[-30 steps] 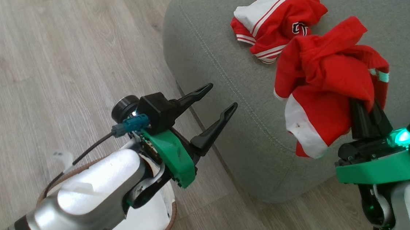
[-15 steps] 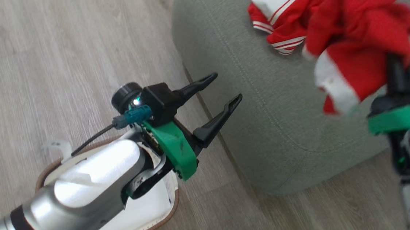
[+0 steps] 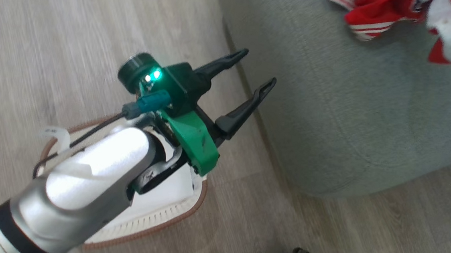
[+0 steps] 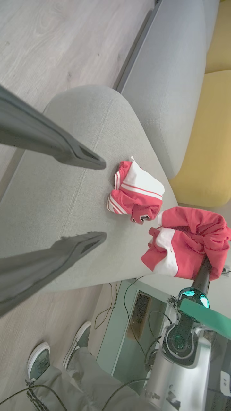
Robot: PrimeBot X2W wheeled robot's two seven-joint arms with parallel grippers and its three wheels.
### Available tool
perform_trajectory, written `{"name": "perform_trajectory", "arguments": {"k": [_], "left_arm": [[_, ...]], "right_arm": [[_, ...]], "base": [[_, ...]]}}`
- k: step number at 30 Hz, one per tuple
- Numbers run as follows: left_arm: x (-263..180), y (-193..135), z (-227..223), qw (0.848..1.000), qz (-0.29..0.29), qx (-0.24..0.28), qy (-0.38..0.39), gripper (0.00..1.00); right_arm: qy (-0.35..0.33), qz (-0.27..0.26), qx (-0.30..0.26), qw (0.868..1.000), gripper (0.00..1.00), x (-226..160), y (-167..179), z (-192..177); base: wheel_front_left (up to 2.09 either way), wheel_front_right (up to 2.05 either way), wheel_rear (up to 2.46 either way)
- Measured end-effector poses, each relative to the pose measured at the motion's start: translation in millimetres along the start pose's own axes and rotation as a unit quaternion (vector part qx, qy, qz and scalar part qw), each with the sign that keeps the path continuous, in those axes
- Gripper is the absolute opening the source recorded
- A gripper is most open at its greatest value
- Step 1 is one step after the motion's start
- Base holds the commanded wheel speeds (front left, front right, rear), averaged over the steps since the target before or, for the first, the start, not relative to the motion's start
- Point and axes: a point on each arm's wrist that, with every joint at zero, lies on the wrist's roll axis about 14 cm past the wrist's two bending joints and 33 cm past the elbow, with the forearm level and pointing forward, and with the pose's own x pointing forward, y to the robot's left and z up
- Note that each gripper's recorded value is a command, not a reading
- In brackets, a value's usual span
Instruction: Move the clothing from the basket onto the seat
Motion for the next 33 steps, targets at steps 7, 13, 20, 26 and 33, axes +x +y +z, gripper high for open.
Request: {"name": "perform_trajectory", "arguments": {"k": [7,13,20,26,33], "left_arm": [[-7.6,29.5,-16.6,1.000,0.023,-0.009,0.009,1.00],[-14.2,49.6,-28.9,0.999,0.041,-0.016,0.015,1.00],[-22.9,64.0,-38.5,0.998,0.060,-0.021,0.023,1.00],[-27.5,65.5,-31.3,0.997,0.068,-0.011,0.020,1.00],[-29.9,64.1,-20.5,0.997,0.075,0.003,0.013,1.00]], "right_arm": [[0.080,-0.009,-0.020,0.997,0.00,34.6,0.3,-49.7],[0.174,-0.013,-0.047,0.984,0.00,47.7,-1.9,-98.8],[0.280,-0.002,-0.066,0.958,0.00,45.8,7.9,-148.9],[0.359,-0.003,-0.063,0.931,0.00,27.9,6.9,-171.6],[0.358,-0.002,-0.065,0.932,0.00,27.6,2.4,-158.0]], "base": [[0.00,0.00,0.00],[0.00,0.00,0.00],[0.00,0.00,0.00],[0.00,0.00,0.00],[0.00,0.00,0.00]]}}
